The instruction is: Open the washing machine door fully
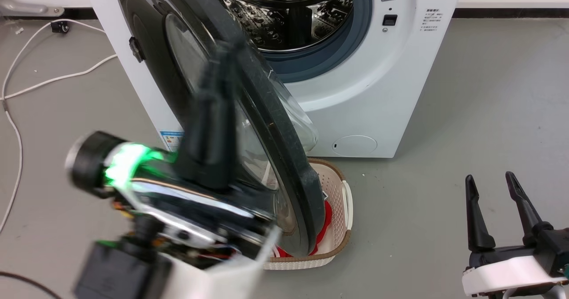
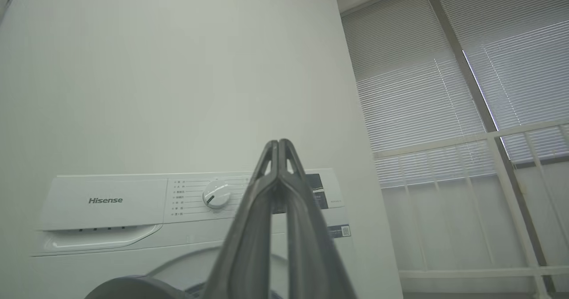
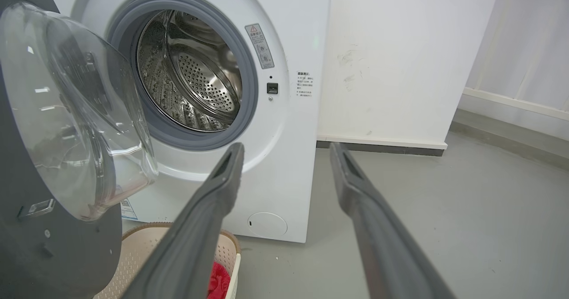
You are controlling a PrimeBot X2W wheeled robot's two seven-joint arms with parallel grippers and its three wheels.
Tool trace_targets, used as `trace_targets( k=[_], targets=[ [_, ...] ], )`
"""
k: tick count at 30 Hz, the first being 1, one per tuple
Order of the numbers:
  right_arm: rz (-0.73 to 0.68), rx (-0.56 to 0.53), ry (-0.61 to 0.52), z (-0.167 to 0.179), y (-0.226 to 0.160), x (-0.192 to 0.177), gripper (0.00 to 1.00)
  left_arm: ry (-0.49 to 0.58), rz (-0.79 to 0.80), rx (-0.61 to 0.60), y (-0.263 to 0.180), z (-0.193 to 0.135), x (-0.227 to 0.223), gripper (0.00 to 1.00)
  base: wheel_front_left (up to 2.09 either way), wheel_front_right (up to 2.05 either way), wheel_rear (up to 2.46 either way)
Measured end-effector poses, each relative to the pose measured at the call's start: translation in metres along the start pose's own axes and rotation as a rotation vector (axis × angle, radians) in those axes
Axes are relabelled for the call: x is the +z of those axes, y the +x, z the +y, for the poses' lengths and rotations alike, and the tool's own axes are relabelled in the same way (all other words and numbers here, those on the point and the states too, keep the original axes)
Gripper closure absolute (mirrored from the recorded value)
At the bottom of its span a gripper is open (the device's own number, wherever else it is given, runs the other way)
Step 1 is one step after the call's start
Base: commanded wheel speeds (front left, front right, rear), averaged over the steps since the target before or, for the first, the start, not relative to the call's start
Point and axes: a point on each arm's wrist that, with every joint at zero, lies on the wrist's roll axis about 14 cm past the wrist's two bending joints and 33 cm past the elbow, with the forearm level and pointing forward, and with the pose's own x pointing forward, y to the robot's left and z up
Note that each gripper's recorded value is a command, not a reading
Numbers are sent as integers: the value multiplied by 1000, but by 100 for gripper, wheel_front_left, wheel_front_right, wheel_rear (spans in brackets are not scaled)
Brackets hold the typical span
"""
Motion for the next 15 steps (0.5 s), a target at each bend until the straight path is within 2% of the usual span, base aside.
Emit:
trace_targets(
  k=[6,12,15],
  targets=[
    [0,-2,-1,-1,-1,0,0,-177,78,-173,-8,-62,-16,100,0,0,0],
    [7,-1,1,0,0,-2,0,-308,293,-315,-39,-116,-50,100,0,0,0],
    [10,2,2,1,0,-3,0,-336,430,-346,-64,-130,-71,100,0,0,0]
  ],
)
